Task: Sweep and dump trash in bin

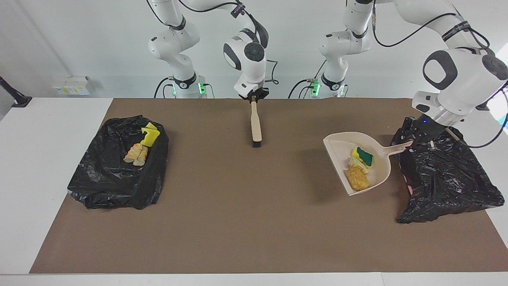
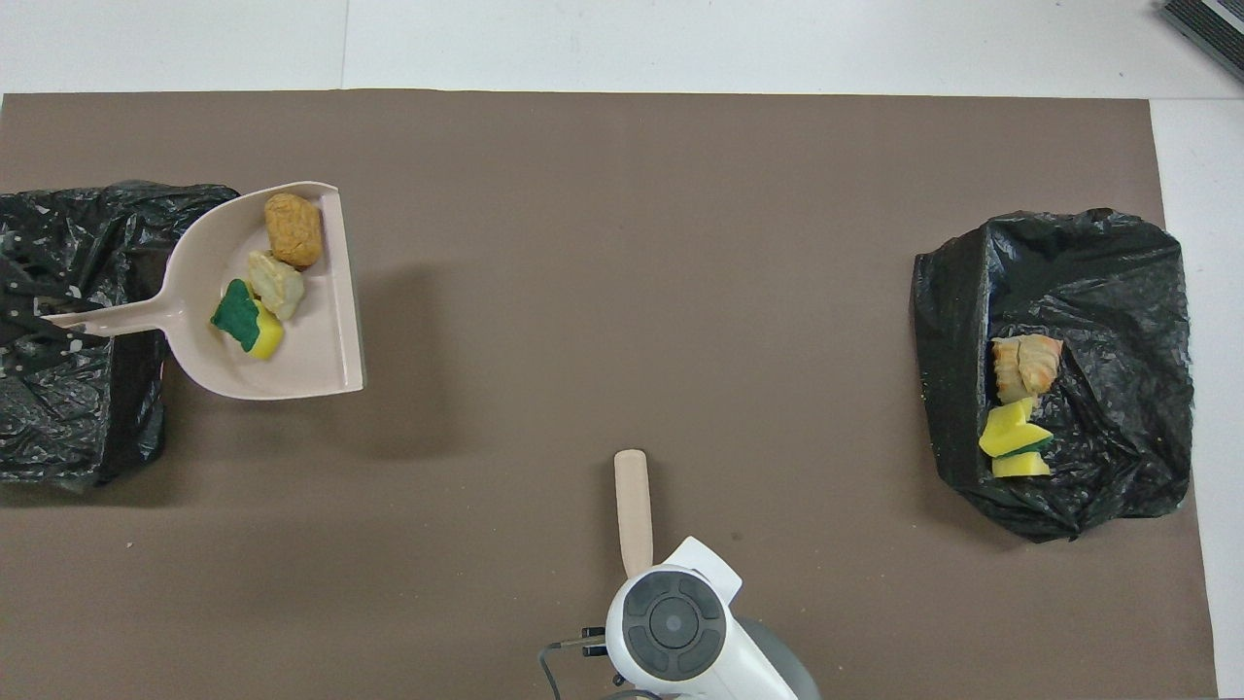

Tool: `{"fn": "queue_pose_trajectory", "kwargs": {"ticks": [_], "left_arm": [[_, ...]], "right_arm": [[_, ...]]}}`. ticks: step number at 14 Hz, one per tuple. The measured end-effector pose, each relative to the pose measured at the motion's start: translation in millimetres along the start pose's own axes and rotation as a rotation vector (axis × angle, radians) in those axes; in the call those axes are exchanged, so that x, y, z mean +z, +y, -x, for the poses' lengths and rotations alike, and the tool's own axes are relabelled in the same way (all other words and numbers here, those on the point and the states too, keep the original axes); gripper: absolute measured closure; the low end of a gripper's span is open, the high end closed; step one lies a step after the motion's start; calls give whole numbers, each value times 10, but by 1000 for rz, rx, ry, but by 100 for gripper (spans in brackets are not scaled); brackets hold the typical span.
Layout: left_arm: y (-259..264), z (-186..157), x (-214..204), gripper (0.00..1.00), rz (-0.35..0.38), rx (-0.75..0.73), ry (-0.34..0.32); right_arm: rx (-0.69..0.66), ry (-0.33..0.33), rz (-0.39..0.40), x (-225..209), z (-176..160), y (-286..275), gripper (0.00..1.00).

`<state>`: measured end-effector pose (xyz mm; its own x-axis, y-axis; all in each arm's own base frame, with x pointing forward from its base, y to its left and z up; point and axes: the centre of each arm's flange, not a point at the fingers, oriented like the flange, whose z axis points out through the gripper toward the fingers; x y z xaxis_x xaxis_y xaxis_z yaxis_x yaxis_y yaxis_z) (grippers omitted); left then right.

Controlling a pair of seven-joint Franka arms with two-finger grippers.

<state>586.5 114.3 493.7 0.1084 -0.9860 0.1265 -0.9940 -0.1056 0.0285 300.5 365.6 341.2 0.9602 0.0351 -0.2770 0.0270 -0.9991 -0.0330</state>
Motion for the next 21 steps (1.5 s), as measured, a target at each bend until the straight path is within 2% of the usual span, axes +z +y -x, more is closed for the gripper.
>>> {"fn": "queue_pose_trajectory", "kwargs": {"ticks": [2, 3, 4, 6, 9, 11, 15, 18, 21], "left_arm": [[11, 392, -146, 69, 5, 12, 6], [22, 584, -199, 69, 2, 18, 8], [42, 769, -233, 69, -2, 21, 9], [94, 1156, -317, 69, -20, 12, 6], [104, 1653, -566, 69, -64, -5, -45], [64, 1888, -685, 69, -94, 7, -119], [-57, 2046, -778, 69, -129, 56, -328], [-80, 2133, -804, 69, -100, 79, -483], [-115, 2101, -811, 69, -69, 59, -626]], "right_arm": [[6, -2, -8, 11, -10, -7, 74], [7, -5, -9, 20, -12, -8, 68], [8, -6, -9, 25, -17, -11, 59], [8, 5, -22, -52, -47, -43, 34], [-19, 41, -68, -390, -195, -63, 2], [-50, 87, -112, -712, -372, 23, 0], [-34, 158, -171, -1388, -577, 235, 0], [-41, 176, -176, -1930, -721, 626, 0], [-63, 190, -162, -2342, -809, 1324, 0]]}}
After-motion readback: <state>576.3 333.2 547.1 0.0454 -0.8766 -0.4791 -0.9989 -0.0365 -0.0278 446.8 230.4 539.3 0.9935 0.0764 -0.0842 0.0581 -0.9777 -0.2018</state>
